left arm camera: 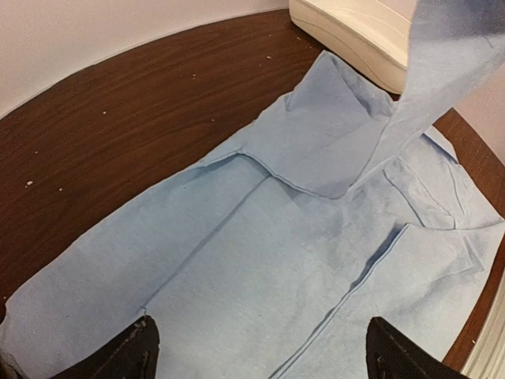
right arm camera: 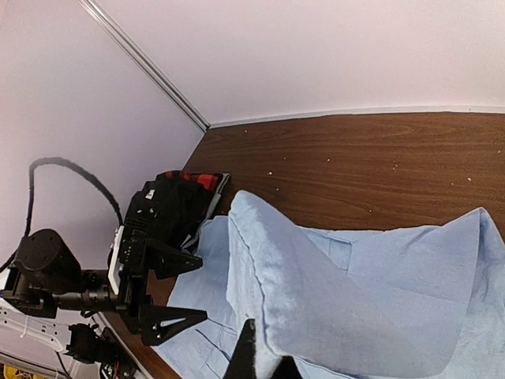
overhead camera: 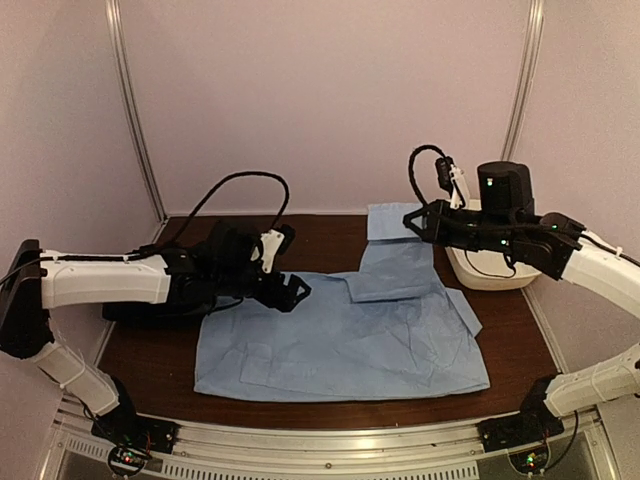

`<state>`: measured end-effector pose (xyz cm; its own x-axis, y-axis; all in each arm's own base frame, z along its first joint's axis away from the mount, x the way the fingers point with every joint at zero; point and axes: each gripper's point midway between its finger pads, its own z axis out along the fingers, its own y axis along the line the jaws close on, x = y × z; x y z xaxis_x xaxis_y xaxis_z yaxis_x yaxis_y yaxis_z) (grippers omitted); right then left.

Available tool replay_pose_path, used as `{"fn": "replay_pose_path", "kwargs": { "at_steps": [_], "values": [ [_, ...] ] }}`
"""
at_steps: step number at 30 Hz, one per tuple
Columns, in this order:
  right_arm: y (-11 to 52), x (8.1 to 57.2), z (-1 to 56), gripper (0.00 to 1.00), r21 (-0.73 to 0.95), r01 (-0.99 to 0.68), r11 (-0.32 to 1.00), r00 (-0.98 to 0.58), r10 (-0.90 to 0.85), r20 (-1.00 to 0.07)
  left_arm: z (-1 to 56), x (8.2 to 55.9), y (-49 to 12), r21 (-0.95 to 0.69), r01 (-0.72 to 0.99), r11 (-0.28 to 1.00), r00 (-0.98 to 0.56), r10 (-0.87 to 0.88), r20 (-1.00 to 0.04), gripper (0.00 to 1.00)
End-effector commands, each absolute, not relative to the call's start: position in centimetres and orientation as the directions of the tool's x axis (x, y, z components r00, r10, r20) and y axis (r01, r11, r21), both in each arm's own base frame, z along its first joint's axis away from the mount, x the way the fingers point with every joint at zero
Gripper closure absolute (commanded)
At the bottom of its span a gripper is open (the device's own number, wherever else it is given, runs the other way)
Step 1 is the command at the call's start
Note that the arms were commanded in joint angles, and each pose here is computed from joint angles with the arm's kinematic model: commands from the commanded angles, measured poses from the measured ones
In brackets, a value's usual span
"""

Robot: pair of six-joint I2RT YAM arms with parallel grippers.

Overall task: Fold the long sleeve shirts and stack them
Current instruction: Pick up the sleeve from the center of the board, then fold the 1/3-folded shirt at the center of the board.

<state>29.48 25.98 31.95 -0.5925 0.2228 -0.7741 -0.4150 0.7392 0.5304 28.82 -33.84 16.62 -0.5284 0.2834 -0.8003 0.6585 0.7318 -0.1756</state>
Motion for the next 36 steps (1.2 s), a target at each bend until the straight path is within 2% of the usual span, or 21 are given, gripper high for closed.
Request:
{"fn": "replay_pose_path", "kwargs": {
  "at_steps": [1, 5, 9, 19, 27, 36],
  "values": [
    [22.1, 27.7, 33.9, 1.0, 0.443, -0.365, 0.819, -0.555, 0.191, -0.81, 18.2, 31.6, -30.7, -0.136, 0.609, 0.782, -0.527, 0.27, -0.806, 0.08],
    [16.9, 26.7, 35.9, 1.0, 0.374, -0.226, 0.899, -0.489, 0.227, -0.842, 17.9, 33.6, -28.2, -0.05, 0.528, 0.847, -0.544, 0.293, -0.787, 0.07],
    [13.9, 25.6, 37.5, 1.0, 0.334, -0.157, 0.929, -0.453, 0.233, -0.861, 17.9, 34.6, -27.1, -0.012, 0.5, 0.866, -0.574, 0.321, -0.753, 0.07],
    [11.9, 23.6, 38.7, 1.0, 0.302, -0.159, 0.94, -0.439, 0.207, -0.874, 16.2, 36.9, -22.6, 0.112, 0.489, 0.865, -0.649, 0.447, -0.615, 0.08],
    [9.5, 21.8, 38.9, 1.0, 0.288, -0.121, 0.95, -0.436, 0.21, -0.875, 13.2, 36.6, -22.5, 0.158, 0.585, 0.796, -0.633, 0.569, -0.525, 0.08],
    [9.2, 20.7, 37.4, 1.0, 0.289, -0.125, 0.949, -0.475, 0.199, -0.857, 13.2, 38.2, -23.7, 0.196, 0.649, 0.735, -0.566, 0.639, -0.52, 0.07]
  ]
}}
